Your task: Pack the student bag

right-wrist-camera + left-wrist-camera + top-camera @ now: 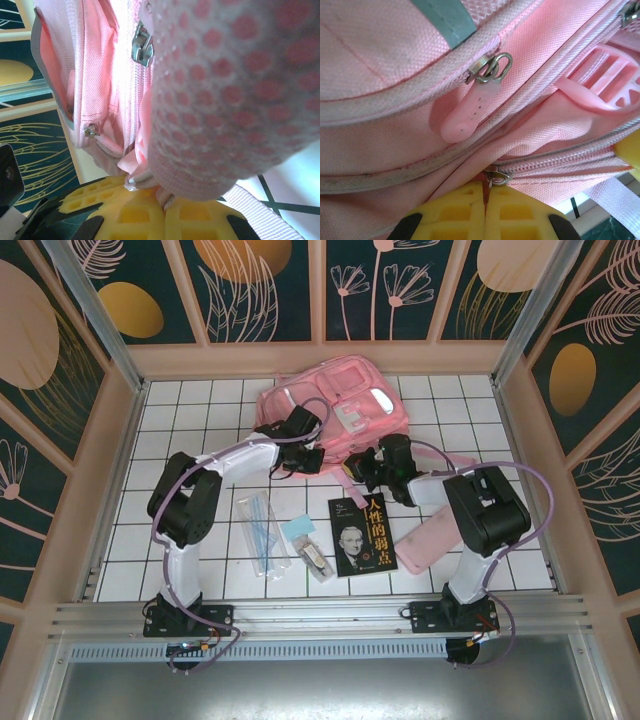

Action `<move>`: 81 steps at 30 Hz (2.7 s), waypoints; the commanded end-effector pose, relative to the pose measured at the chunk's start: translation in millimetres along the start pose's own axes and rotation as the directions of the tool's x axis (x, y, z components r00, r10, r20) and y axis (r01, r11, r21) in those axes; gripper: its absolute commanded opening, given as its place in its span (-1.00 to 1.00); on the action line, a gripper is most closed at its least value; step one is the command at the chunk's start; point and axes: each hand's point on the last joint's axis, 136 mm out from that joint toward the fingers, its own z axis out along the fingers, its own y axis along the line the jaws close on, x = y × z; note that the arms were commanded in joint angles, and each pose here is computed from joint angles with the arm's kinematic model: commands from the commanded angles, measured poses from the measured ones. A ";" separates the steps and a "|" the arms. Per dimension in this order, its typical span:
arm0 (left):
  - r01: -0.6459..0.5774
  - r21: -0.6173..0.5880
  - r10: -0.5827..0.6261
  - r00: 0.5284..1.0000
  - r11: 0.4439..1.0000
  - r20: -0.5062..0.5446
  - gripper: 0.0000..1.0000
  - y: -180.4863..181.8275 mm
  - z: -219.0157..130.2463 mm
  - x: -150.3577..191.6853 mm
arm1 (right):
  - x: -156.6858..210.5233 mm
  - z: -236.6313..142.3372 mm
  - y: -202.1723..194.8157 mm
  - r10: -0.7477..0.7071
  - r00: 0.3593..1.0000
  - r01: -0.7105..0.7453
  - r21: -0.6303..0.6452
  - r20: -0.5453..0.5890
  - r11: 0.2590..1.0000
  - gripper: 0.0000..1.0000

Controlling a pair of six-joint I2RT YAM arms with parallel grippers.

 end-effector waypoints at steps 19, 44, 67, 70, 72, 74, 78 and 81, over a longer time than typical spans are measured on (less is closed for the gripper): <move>-0.043 -0.201 -0.016 0.958 0.979 -0.286 -1.00 44.0 -47.3 44.5 | -50.8 5.0 16.4 -0.291 0.950 0.267 0.187 0.111 0.945 -1.00; 0.062 0.032 -0.060 0.996 0.998 -0.061 -1.00 -15.4 -75.6 -22.1 | -29.7 -24.2 47.3 -0.195 0.980 0.196 -0.018 0.022 0.980 -0.41; 0.080 0.139 -0.083 0.996 0.987 0.014 -1.00 -47.3 -78.7 -31.3 | 20.6 0.8 61.3 -0.117 0.988 0.104 -0.126 -0.102 0.987 0.03; 0.088 0.150 -0.093 0.995 0.985 0.023 -1.00 -49.0 -76.1 -34.4 | 30.3 1.7 53.5 -0.108 0.987 0.095 -0.108 -0.116 0.990 0.07; 0.095 0.162 -0.101 0.994 0.982 0.031 -1.00 -51.2 -76.1 -36.5 | 34.6 2.0 47.3 -0.092 0.988 0.080 -0.099 -0.124 0.992 0.09; 0.099 0.168 -0.107 0.993 0.981 0.039 -1.00 -52.2 -76.6 -38.5 | 39.2 1.2 43.7 -0.079 0.988 0.067 -0.098 -0.131 0.993 0.11; 0.110 0.183 -0.121 0.991 0.977 0.050 -1.00 -53.6 -79.2 -39.2 | 43.2 2.5 35.2 -0.060 0.989 0.049 -0.085 -0.135 0.995 0.14; 0.106 0.208 -0.116 0.993 0.972 0.036 -1.00 -59.1 -79.7 -35.2 | 39.2 5.9 34.9 -0.066 0.990 0.056 -0.082 -0.123 0.995 0.15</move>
